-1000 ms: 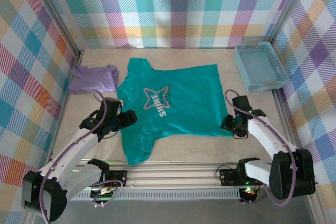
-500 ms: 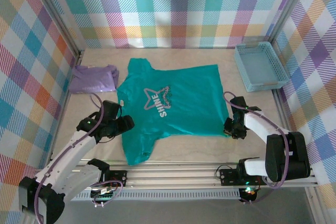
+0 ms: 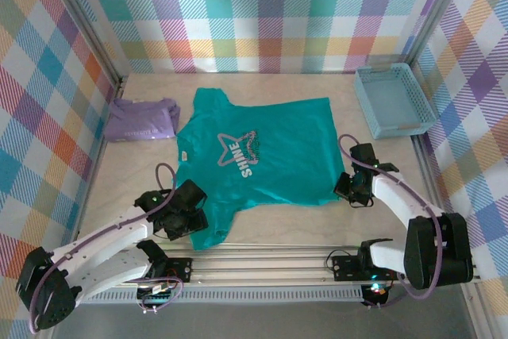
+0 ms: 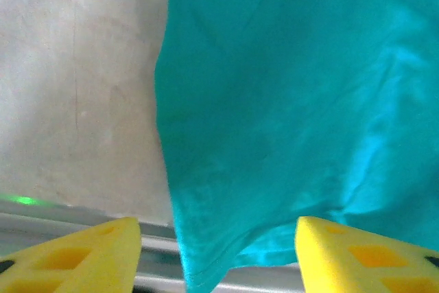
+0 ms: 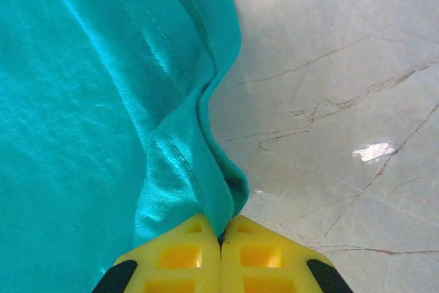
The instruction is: Fold the inside-out t-shirt
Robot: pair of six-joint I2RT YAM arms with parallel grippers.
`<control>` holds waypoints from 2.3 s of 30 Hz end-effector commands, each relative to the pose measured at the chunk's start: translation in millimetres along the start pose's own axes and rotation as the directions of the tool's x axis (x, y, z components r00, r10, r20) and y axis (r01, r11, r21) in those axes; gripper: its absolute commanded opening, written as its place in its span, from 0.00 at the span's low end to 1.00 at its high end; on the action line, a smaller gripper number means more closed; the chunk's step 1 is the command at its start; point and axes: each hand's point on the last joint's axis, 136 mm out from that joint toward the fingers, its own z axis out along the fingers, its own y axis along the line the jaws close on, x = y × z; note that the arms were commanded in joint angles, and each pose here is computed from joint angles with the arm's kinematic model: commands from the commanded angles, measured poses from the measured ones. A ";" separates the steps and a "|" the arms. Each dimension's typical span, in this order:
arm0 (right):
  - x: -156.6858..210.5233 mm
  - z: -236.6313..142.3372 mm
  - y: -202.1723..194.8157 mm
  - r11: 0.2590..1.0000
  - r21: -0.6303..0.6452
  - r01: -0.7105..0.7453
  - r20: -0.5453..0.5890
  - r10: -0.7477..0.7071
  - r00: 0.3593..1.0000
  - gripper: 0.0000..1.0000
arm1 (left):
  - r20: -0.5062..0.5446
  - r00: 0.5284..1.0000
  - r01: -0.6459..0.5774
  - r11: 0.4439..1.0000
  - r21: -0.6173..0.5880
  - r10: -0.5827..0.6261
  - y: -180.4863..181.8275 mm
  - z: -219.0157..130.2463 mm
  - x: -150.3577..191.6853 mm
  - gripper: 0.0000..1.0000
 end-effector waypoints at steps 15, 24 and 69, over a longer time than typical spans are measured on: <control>3.2 -12.8 10.2 0.996 -0.077 0.055 0.038 -0.052 0.998 0.05 | -0.132 0.991 -0.006 1.000 -0.009 0.005 -0.8 32.5 30.9 0.32; 0.0 -13.1 12.9 0.995 -0.084 0.058 0.045 -0.054 0.998 0.05 | -0.076 0.997 -0.011 1.000 0.015 0.013 -4.2 19.1 20.9 0.06; -106.0 -432.8 112.4 0.869 -0.154 0.470 0.885 -0.091 0.457 0.05 | 0.982 0.172 -0.307 0.951 -0.026 0.083 -87.5 -501.0 -212.2 0.00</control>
